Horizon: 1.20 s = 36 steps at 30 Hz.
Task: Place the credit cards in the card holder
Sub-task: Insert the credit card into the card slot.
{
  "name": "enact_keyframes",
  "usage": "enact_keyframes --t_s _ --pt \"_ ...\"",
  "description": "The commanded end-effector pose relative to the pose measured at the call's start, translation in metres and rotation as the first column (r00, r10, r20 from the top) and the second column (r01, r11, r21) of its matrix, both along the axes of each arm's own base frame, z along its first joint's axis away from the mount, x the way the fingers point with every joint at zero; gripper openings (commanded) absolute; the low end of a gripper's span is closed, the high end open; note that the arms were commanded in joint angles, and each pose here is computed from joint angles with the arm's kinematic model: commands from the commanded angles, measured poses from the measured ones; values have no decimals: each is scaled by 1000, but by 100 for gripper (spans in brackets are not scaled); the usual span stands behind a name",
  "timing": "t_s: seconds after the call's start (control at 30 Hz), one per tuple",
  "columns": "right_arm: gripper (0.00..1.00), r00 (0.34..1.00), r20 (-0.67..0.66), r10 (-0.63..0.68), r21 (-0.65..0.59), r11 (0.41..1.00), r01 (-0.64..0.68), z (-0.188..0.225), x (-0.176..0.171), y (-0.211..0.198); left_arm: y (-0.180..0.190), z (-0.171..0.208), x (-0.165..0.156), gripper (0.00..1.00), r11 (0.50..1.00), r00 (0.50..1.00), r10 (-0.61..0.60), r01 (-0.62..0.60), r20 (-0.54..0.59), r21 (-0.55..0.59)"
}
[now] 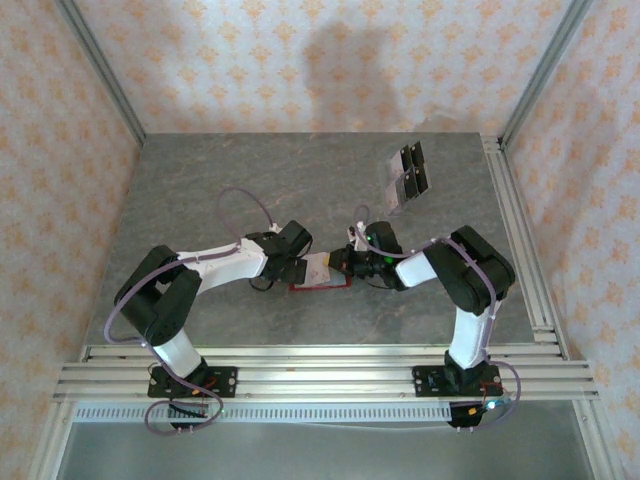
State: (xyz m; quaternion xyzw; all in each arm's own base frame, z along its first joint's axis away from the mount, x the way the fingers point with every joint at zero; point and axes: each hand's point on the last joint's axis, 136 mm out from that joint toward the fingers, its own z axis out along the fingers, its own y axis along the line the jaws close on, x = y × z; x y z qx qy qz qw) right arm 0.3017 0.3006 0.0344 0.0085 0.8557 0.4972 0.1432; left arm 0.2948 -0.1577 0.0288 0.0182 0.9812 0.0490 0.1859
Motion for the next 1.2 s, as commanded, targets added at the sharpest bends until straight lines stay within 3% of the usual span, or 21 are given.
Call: enact_keyframes --t_s 0.0,0.4,0.63,0.8,1.0,1.1,1.17 --pt "0 1000 -8 -13 -39 999 12 -7 -4 -3 8 -9 -9 100 999 999 0 2 -41 54" --pt "2 1000 -18 -9 -38 999 8 -7 -8 6 6 -7 -7 100 999 999 2 0 -33 46" --pt "35 1000 14 -1 -100 995 3 13 -6 0 7 9 -3 100 999 1000 29 -30 7 35" --pt "46 1000 24 1 -181 984 3 27 -5 -10 9 29 5 100 999 997 43 -45 61 28" --pt "45 1000 -8 14 -350 937 -16 33 -8 -28 27 42 11 100 992 988 121 -124 100 19" --pt "36 999 -31 43 -445 894 -52 31 -12 -35 33 38 11 100 991 987 131 -133 89 16" --pt "25 997 -51 55 -478 875 -73 30 -13 -37 35 34 10 100 991 988 132 -134 77 16"
